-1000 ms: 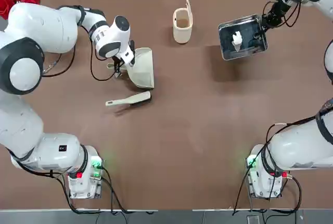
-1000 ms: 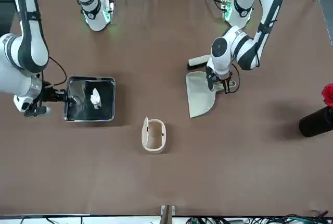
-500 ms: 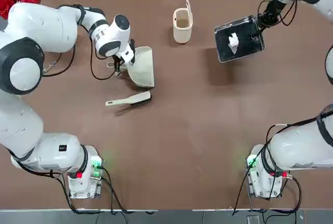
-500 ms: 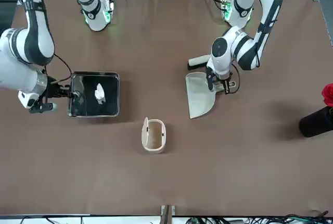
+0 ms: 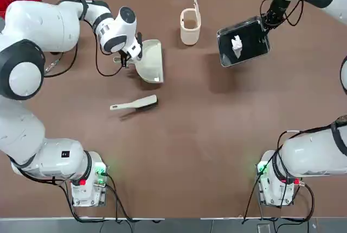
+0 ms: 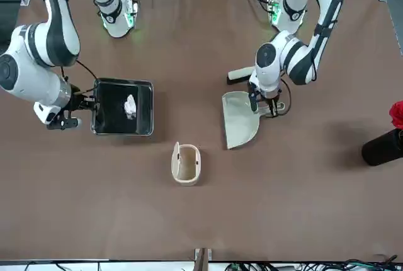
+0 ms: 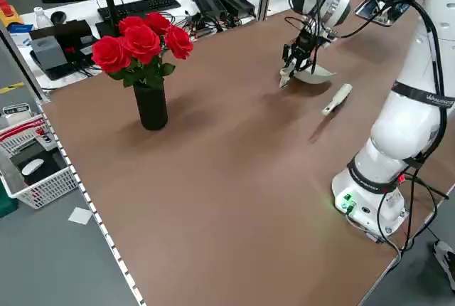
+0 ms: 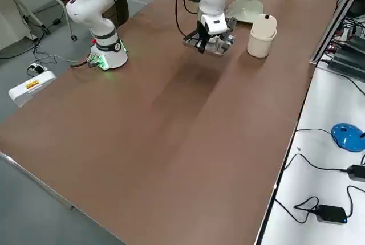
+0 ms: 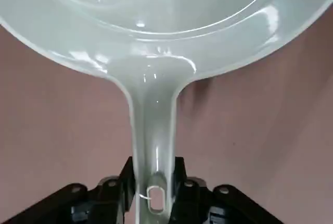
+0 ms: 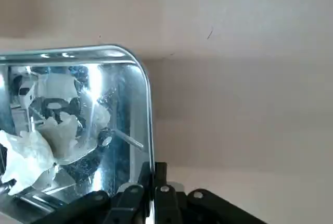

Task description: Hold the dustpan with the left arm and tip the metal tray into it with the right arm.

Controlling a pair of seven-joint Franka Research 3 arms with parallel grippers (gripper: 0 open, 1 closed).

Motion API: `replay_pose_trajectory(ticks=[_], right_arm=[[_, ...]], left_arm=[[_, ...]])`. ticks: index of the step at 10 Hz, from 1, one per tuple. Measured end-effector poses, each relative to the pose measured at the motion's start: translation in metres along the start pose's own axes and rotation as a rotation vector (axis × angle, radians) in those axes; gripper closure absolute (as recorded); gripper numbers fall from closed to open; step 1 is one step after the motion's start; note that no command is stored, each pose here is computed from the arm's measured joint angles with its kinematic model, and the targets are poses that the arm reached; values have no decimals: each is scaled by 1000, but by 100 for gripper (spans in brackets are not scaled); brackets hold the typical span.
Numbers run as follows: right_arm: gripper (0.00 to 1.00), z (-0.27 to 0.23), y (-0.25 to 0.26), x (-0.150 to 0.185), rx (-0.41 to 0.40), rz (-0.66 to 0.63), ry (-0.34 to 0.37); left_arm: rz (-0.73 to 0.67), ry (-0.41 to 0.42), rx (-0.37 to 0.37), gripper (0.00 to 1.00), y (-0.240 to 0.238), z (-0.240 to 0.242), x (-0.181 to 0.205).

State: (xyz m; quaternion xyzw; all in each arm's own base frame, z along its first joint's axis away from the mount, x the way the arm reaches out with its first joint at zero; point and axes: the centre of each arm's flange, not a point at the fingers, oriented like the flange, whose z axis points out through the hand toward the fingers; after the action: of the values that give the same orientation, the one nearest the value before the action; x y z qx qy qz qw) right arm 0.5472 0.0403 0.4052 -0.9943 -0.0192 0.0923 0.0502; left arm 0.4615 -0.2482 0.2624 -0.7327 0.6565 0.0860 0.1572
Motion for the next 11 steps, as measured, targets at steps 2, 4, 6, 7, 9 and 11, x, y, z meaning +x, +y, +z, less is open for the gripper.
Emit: replay_pose_trajectory(ticks=[2,4,6,7,9,11], right_arm=[[95,-6,-16,-3,-22,17,-18],[95,-15,-35,-7,-36,29,-39],[95,-25,-57,-9,-46,44,-38],[95,-29,-70,-10,-60,50,-29],[95,-31,-103,-15,-94,66,-11],[95,-28,-127,-21,-104,86,-12]], left_arm=[[-23,-9,-40,67,-6,-32,8],[-7,3,-38,67,-1,-69,29],[20,28,-14,67,25,-92,58],[40,37,-2,67,38,-101,70],[93,52,35,67,62,-118,96],[102,59,48,67,82,-119,121]])
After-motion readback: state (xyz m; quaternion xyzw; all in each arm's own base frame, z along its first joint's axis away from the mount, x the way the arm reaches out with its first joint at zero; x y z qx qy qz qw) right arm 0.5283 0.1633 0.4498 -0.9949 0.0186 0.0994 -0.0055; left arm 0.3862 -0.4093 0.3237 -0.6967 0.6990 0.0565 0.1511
